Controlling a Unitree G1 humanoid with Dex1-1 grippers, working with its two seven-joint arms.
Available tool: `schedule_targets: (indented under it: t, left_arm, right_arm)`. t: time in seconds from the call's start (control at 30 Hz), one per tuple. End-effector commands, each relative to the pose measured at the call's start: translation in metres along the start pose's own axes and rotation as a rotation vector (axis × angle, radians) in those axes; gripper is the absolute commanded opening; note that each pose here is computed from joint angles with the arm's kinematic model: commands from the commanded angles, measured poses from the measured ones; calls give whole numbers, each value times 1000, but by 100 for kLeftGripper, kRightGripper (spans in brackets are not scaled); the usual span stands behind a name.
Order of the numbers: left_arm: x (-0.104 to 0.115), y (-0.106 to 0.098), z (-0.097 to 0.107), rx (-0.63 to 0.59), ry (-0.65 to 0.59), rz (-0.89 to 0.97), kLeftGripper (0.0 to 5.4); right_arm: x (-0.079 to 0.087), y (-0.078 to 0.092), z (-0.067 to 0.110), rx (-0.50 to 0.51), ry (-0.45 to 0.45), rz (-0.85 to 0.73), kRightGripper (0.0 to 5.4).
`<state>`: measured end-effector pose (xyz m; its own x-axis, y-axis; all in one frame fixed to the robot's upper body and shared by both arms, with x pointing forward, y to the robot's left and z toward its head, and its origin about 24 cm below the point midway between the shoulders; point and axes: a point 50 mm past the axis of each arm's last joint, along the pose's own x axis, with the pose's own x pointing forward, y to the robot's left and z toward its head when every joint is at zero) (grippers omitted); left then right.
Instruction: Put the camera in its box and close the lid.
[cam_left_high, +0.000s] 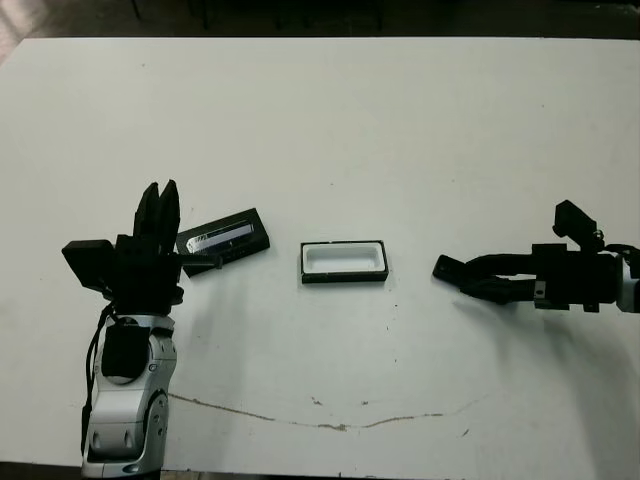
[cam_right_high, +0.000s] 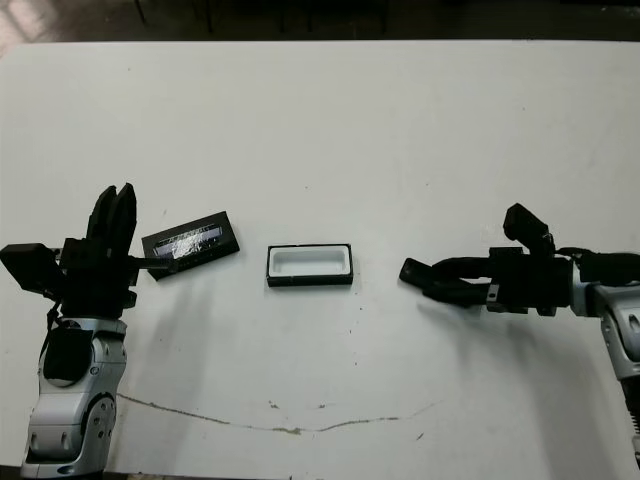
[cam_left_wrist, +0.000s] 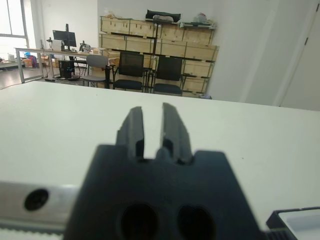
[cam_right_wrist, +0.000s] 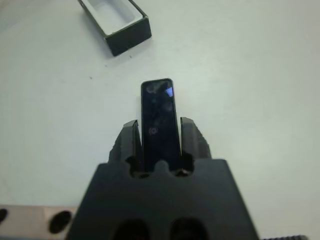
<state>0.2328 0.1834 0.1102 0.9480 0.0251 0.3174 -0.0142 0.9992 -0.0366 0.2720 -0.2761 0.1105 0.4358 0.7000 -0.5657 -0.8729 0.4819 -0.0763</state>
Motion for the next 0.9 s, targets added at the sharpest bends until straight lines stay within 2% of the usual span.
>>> schedule_targets:
  t: [0.03,0.1,0.23,0.37,0.5,0.63,0.9]
  left_arm:
    - [-3,3,-5,17,37,1,0]
    - [-3,4,-5,15,36,0,0]
    - [-3,3,-5,16,37,1,0]
    - [-4,2,-6,15,37,1,0]
    - [-5,0,-6,13,40,3,0]
    - [-7,-1,-7,8,45,5,0]
    - [-8,-1,-8,9,52,15,0]
  right_arm:
    - [2,-1,-16,-35,127,-37,10]
    - [2,-6,-17,-42,112,-49,7]
    - [-3,-19,-9,72,-32,-64,0]
    - [-8,-29,11,27,-181,-87,0]
    - [-6,-35,32,-3,-303,-42,0]
    - [1,-36,45,15,-352,15,0]
    - [8,-33,53,15,-339,52,0]
